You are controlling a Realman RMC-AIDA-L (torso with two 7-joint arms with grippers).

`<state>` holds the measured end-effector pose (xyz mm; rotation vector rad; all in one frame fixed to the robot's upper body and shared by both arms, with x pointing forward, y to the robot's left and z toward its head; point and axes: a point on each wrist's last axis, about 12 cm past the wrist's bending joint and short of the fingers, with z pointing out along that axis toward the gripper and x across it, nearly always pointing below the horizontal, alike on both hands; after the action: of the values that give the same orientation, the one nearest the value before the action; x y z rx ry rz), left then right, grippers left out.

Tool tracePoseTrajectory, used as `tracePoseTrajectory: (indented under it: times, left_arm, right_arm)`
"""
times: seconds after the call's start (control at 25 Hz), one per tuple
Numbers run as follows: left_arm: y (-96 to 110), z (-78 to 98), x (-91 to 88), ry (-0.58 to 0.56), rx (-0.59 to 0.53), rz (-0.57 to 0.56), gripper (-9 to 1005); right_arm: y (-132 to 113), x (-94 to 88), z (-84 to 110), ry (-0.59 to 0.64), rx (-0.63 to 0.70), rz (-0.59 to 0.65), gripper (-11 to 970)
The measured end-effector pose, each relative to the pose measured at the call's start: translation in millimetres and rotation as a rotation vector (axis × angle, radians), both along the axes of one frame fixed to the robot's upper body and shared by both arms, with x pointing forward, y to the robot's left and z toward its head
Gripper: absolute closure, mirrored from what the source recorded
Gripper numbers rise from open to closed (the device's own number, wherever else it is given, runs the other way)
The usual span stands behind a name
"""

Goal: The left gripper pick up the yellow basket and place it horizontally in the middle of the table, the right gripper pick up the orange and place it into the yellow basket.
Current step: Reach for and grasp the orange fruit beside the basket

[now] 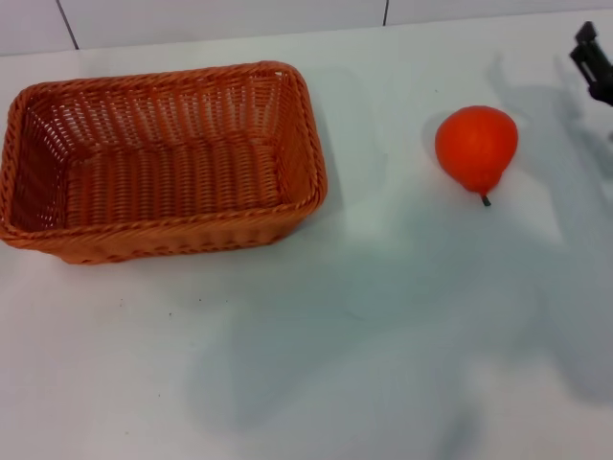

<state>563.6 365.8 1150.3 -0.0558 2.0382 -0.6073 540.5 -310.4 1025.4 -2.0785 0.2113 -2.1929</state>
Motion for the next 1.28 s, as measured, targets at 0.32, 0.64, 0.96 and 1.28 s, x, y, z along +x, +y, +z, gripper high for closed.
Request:
tracePoseTrajectory:
  times: [0.32, 0.64, 0.96, 1.28]
  left_arm:
    - [2.5, 4.8, -3.4, -0.244, -0.010, -0.001, 101]
    - [2.6, -0.3, -3.0, -0.357, -0.033, 0.011, 102]
    - [3.0, -3.5, -1.1, -0.375, -0.019, 0.022, 102]
    - [3.2, -3.7, -0.1, -0.381, 0.000, 0.022, 102]
  right_arm:
    - [34.0, 3.9, -11.0, 0.095, 0.010, 0.135, 63]
    - [47.7, -3.1, -23.6, 0.180, 0.018, 0.185, 64]
    - [57.0, -4.6, -32.6, 0.259, 0.005, 0.224, 66]
    - [63.9, -0.5, -34.6, 0.297, -0.005, 0.248, 68]
